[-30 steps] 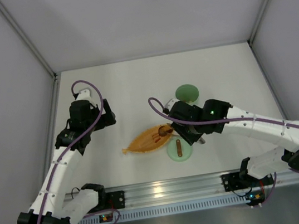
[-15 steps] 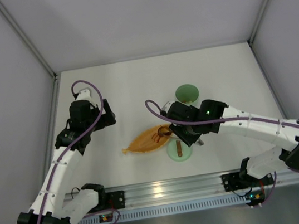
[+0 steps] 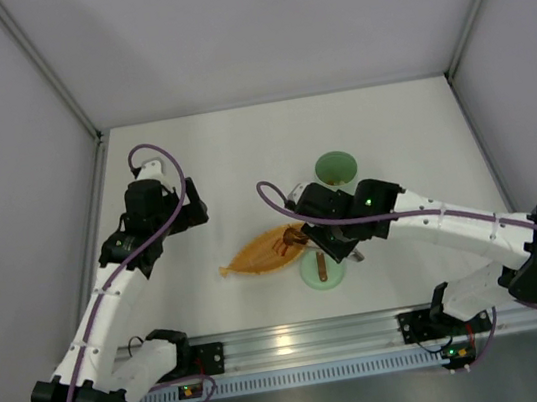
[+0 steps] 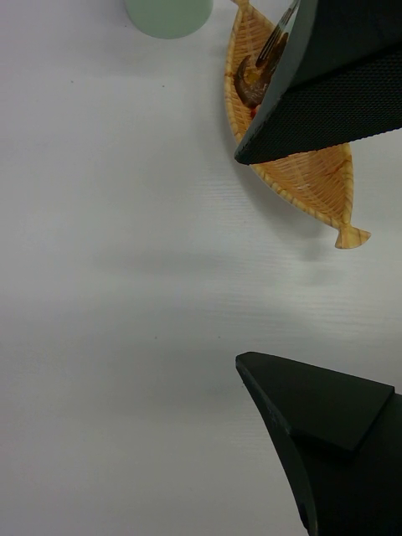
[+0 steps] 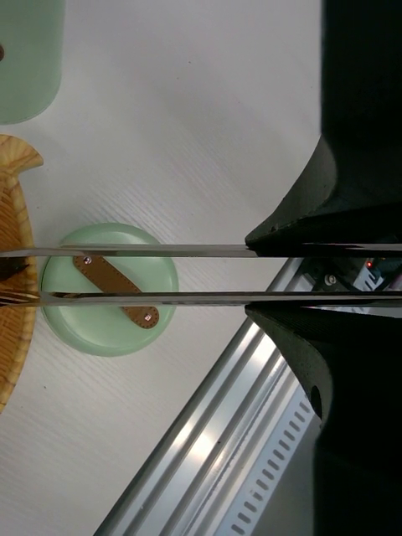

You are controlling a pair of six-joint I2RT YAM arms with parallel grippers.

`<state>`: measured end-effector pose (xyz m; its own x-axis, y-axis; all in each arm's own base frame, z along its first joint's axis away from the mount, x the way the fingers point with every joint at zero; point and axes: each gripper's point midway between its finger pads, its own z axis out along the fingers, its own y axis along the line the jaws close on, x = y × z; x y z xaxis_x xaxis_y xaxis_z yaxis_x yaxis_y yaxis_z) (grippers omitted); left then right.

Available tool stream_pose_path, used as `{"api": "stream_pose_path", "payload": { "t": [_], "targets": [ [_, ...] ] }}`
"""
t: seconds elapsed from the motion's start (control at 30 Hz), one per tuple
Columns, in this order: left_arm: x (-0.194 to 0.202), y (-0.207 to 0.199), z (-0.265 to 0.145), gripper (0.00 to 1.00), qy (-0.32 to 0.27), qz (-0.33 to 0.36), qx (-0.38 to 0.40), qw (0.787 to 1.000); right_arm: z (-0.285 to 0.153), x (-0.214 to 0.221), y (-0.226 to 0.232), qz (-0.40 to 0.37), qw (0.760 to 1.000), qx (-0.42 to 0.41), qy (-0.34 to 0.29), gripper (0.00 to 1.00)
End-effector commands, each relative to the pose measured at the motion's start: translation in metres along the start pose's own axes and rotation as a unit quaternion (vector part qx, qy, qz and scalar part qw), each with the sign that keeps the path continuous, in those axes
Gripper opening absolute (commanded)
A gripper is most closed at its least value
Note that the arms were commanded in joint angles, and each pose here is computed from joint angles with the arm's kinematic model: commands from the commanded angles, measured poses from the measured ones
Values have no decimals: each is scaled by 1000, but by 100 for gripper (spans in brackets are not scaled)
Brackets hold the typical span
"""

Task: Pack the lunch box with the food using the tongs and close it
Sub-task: Pick up the fake food from the plate.

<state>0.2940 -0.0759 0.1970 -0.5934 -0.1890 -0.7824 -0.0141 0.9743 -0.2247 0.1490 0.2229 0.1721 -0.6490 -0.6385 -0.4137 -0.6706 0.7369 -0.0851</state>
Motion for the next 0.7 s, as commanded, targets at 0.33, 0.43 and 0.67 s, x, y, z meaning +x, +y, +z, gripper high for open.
{"api": "stream_pose_path", "payload": {
  "t": [0.33,0.43,0.67],
  "targets": [
    [-13,-4,-4,99,-21,0,9,1000,-13,-26,6,1,999,-9,-48,24],
    [-13,-4,-4,99,-21,-1,8,1000,-19,-28,3,3,999,-5,-54,23],
    [-13,-4,-4,99,-21,-1,8,1000,-30,-33,-2,9,998,1,-68,22]
  ]
}}
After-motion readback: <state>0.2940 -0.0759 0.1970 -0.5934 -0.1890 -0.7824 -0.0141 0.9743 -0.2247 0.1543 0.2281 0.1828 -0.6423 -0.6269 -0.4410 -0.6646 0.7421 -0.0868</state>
